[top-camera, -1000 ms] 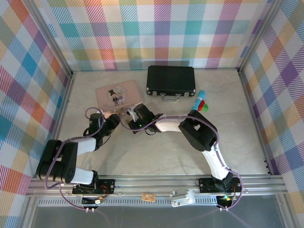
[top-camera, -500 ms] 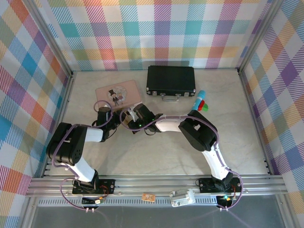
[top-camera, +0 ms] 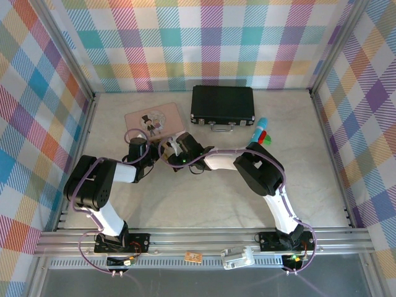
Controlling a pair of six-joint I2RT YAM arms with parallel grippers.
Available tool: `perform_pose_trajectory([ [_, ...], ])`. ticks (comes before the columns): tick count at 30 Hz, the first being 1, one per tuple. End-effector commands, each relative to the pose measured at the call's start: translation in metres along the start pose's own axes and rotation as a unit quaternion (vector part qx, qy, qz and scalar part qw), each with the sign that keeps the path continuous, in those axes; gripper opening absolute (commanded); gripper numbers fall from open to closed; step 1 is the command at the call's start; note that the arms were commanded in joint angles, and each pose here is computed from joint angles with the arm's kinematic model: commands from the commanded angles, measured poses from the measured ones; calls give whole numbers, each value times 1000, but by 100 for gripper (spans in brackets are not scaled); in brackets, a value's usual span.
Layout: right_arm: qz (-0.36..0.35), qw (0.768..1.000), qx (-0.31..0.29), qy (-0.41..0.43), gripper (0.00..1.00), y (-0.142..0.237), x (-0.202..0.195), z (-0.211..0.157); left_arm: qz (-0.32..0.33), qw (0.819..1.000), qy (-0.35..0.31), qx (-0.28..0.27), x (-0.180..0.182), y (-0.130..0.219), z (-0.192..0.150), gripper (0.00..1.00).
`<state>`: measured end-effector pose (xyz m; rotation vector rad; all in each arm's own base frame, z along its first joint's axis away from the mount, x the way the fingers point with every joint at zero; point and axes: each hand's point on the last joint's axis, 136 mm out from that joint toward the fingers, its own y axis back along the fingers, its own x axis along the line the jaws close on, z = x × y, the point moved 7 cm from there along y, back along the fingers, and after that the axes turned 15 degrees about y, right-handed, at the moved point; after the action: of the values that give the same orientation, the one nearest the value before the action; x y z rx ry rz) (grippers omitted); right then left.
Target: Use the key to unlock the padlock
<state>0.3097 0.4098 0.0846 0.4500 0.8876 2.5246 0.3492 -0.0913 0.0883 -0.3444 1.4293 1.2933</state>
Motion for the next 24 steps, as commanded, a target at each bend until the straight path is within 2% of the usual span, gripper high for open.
perform_pose_trajectory([
  [1, 22, 1000, -6, -5, 3, -1, 5, 0, 15, 1000, 11, 12, 14, -6, -7, 9],
  [6, 31, 999, -7, -10, 1, -3, 4, 0, 14, 1000, 21, 16, 18, -12, -8, 25],
  [11, 40, 999, -10, -10, 1, -2, 6, 1, 3, 1000, 18, 19, 16, -14, -8, 27],
  [15, 44, 999, -11, -11, 1, -3, 6, 1, -23, 999, 16, 31, 9, -17, -10, 25],
  [18, 48, 999, -10, -11, 2, -3, 6, 1, -34, 999, 15, 40, 8, -19, -14, 19],
  [24, 25, 1000, -7, -7, 13, 6, -6, 5, -35, 998, 32, 32, 17, -16, -17, 3],
])
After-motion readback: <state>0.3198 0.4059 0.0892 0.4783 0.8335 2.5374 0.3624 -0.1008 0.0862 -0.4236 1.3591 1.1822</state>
